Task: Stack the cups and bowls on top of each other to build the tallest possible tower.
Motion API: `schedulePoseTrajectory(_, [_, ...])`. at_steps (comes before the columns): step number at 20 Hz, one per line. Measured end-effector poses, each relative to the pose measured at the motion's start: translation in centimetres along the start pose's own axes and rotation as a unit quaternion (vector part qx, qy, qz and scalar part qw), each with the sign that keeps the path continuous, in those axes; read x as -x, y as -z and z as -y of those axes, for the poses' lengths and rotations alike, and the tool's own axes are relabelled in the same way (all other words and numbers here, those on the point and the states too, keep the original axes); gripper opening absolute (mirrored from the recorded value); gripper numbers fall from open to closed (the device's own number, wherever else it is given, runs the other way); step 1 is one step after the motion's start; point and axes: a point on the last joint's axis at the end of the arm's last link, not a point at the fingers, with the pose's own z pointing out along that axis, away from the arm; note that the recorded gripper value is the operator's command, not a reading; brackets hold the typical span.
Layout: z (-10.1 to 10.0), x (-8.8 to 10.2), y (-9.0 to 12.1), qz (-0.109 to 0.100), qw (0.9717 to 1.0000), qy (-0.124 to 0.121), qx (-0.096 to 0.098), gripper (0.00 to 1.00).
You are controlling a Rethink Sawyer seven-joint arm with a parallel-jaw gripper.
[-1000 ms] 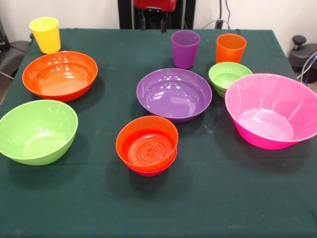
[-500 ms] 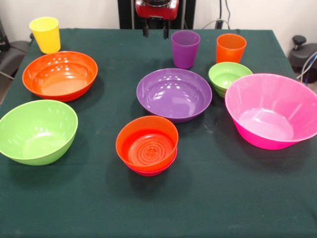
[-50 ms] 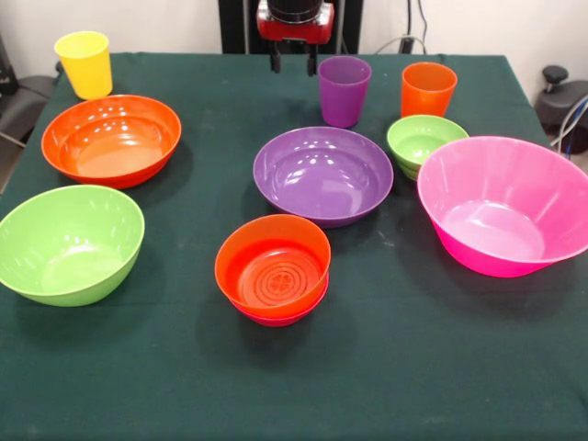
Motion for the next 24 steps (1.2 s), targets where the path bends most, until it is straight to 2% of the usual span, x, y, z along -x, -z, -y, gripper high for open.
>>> schedulePoseTrajectory(7, [0.1, 0.9, 1.6, 0.016, 0.9998, 0.003, -0.009, 1.0])
schedulePoseTrajectory(14, [-1.0, 1.6, 2.8, 0.011, 0.9995, 0.019, -0.022, 1.0])
schedulePoseTrajectory(17, [-1.5, 2.4, 3.0, 0.009, 0.9992, 0.026, -0.028, 1.0])
schedulePoseTrajectory(24, [-2.3, 4.8, 3.5, 0.028, 0.9984, 0.034, -0.035, 1.0])
